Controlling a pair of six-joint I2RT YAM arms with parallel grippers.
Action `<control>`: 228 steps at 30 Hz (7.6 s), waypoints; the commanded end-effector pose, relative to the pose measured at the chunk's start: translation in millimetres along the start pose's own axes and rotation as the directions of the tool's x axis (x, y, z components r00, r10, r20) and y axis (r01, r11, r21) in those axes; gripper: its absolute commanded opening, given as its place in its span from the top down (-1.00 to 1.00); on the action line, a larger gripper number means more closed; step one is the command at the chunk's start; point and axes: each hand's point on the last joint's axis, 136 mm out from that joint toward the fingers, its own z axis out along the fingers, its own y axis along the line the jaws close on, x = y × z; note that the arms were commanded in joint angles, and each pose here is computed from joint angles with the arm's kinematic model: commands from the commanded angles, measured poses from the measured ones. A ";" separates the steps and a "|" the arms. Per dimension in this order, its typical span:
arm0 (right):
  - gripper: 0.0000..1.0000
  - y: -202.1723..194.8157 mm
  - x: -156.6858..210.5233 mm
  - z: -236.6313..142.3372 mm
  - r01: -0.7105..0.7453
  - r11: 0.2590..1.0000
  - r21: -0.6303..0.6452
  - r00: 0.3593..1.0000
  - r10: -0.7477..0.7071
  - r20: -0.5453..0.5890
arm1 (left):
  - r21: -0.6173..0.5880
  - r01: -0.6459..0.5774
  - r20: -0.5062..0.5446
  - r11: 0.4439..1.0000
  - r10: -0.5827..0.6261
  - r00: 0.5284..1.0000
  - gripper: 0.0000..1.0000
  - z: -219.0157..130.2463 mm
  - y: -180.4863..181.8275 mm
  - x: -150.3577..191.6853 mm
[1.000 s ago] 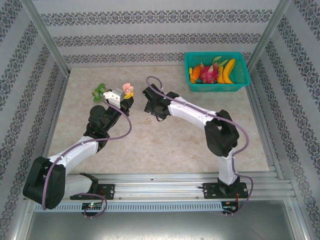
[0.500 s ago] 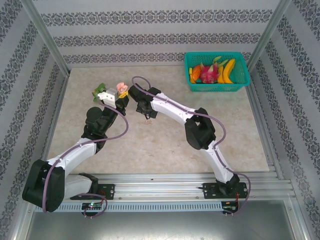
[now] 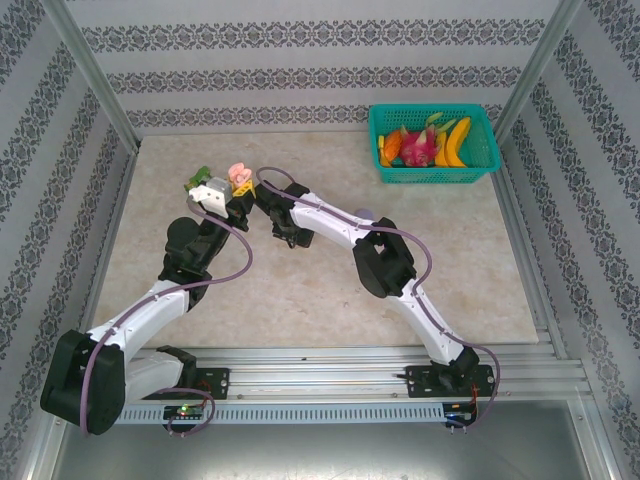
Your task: Insert wireless bluetooth earbuds into charging case
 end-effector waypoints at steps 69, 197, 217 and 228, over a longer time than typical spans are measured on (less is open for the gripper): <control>0.37 -17.5 -7.8 34.6 0.329 0.944 -0.032 0.943 -0.331 -0.045 | -0.002 0.004 0.038 1.000 -0.004 0.999 1.00 -8.0 3.3 -11.1; 0.60 -9.6 -12.9 -15.3 0.334 0.930 -0.156 0.942 -0.326 0.074 | 0.005 0.012 0.039 1.000 -0.012 0.999 1.00 -12.9 1.3 -14.0; 0.60 -39.1 -55.9 -97.9 0.327 0.897 -0.298 0.932 -0.255 0.256 | 0.147 0.020 -0.015 0.989 -0.018 1.000 1.00 -26.0 -24.5 -0.1; 0.58 -63.3 -95.2 -196.3 0.360 0.841 -0.404 0.882 -0.166 0.440 | 0.377 0.062 -0.067 0.924 -0.039 0.997 1.00 -20.0 -62.6 2.8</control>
